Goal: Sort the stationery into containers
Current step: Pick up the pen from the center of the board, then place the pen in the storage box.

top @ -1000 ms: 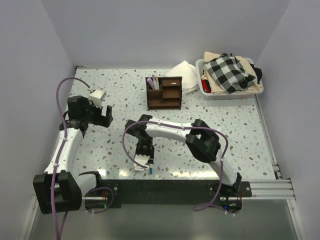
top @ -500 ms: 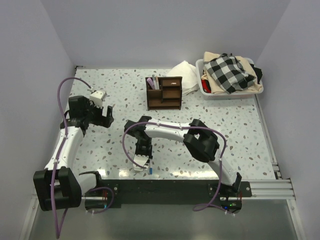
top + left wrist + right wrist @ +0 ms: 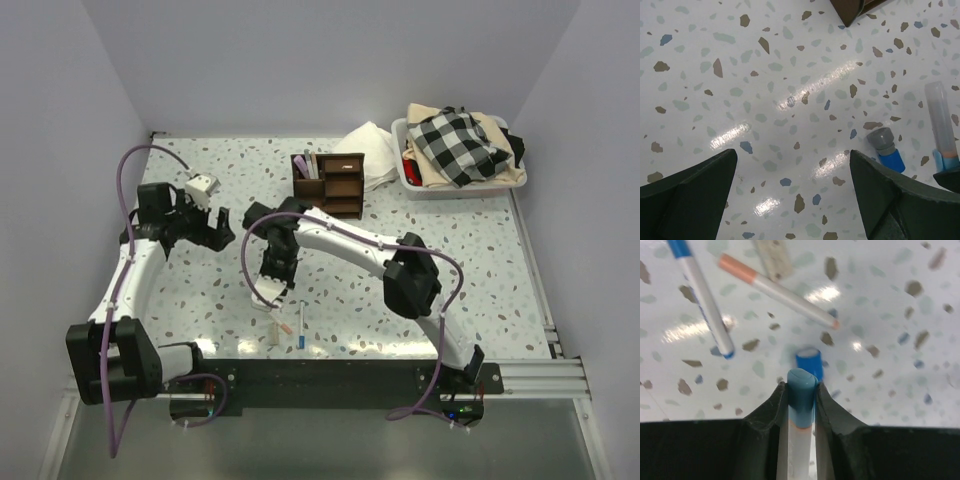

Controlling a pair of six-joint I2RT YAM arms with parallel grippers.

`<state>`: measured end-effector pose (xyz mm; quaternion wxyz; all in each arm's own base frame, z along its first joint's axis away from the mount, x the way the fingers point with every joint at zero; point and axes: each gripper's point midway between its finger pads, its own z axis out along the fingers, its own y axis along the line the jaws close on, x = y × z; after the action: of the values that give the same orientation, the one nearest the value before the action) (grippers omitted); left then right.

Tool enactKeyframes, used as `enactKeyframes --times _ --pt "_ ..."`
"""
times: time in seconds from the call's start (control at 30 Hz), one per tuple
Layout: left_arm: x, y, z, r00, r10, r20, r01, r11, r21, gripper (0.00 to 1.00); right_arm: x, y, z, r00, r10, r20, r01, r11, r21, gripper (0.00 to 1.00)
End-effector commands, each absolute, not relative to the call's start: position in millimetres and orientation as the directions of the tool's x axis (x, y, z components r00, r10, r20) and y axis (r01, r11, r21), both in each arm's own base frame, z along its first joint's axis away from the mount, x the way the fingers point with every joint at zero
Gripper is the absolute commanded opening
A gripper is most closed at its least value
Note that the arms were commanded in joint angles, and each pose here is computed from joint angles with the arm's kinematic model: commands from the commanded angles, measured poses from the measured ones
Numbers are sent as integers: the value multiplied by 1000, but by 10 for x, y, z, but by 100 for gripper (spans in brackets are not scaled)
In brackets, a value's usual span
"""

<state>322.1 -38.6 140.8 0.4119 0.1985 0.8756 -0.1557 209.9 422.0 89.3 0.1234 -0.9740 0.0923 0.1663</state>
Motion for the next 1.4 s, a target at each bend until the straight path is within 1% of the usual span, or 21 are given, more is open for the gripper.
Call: enactKeyframes --times 0.0,0.07,0.1,0.13,0.2,0.23,0.27,0.3,0.33,0.37,0.4,0.43,0.47,0.5,0.57,0.6,0.67,0.87,1.07,1.27,1.37 --pt "3380 -483 1649 -520 220 -826 545 829 -123 100 2305 4077 1620 905 -273 -326 -363 -895 -258 0" --pt "3460 -394 1606 -552 167 -817 464 875 -135 100 2572 4161 1807 871 -367 -327 -470 -817 -334 0" --pt "3544 -347 1585 -548 149 -823 432 893 -127 99 2686 4227 1985 828 -437 -351 -552 -742 -380 0" --pt "3573 -231 1476 -578 125 -806 358 927 -114 98 2881 4383 2163 811 -454 -369 -584 -660 -471 0" --pt "3608 -163 1290 -631 85 -771 294 946 -137 96 3275 4407 2416 729 -527 -437 -680 -484 -550 0" --pt "3614 -120 1210 -653 78 -753 270 953 -135 94 3486 4525 2709 655 -537 -532 -739 -306 -601 0" --pt "3614 -116 1131 -670 83 -738 269 953 -137 91 3759 4419 2855 592 -549 -590 -774 -182 -607 0" --pt "3598 -113 973 -708 82 -701 263 952 -154 85 3906 4382 2864 524 -547 -653 -811 -87 -578 0" --pt "3600 -121 912 -726 79 -684 262 950 -168 82 4087 4419 3233 427 -448 -786 -845 113 -523 0" --pt "3596 -133 861 -741 82 -667 269 946 -182 78 4387 4209 3335 343 -409 -846 -852 244 -463 0" --pt "3539 -165 710 -783 83 -617 271 938 -217 65 4494 4144 3327 161 -318 -934 -886 371 -279 0" --pt "3579 -206 737 -785 85 -614 288 927 -240 58 4793 3966 3499 137 -226 -964 -856 463 -230 0" --pt "3554 -228 652 -811 77 -580 280 922 -268 51 4908 3894 3509 81 -174 -981 -851 501 -159 0" --pt "3579 -259 673 -810 76 -582 290 914 -285 37 4990 3852 3617 7 -81 -997 -846 531 -50 0" --pt "3583 -293 652 -815 75 -574 295 907 -301 26 5229 3693 3523 -54 -35 -998 -829 558 26 0" --pt "3605 -301 677 -812 73 -579 300 903 -307 12 5295 3665 3566 -71 13 -997 -818 571 66 0" --pt "3573 -335 643 -823 82 -562 312 892 -326 0 5407 3596 3529 -69 38 -997 -807 586 79 0" --pt "3449 -493 638 -835 93 -543 356 844 -402 0 5489 3625 3511 -89 148 -985 -809 566 158 0" --pt "3318 -498 533 -850 140 -508 371 844 -388 0 5401 3752 3366 -138 210 -968 -841 492 227 0" --pt "3219 -576 413 -858 162 -487 385 831 -401 0 5256 3816 3247 -98 154 -983 -868 471 160 0" --pt "3145 -659 356 -858 199 -474 412 818 -401 0 5174 3812 3245 -34 125 -992 -877 473 90 0"
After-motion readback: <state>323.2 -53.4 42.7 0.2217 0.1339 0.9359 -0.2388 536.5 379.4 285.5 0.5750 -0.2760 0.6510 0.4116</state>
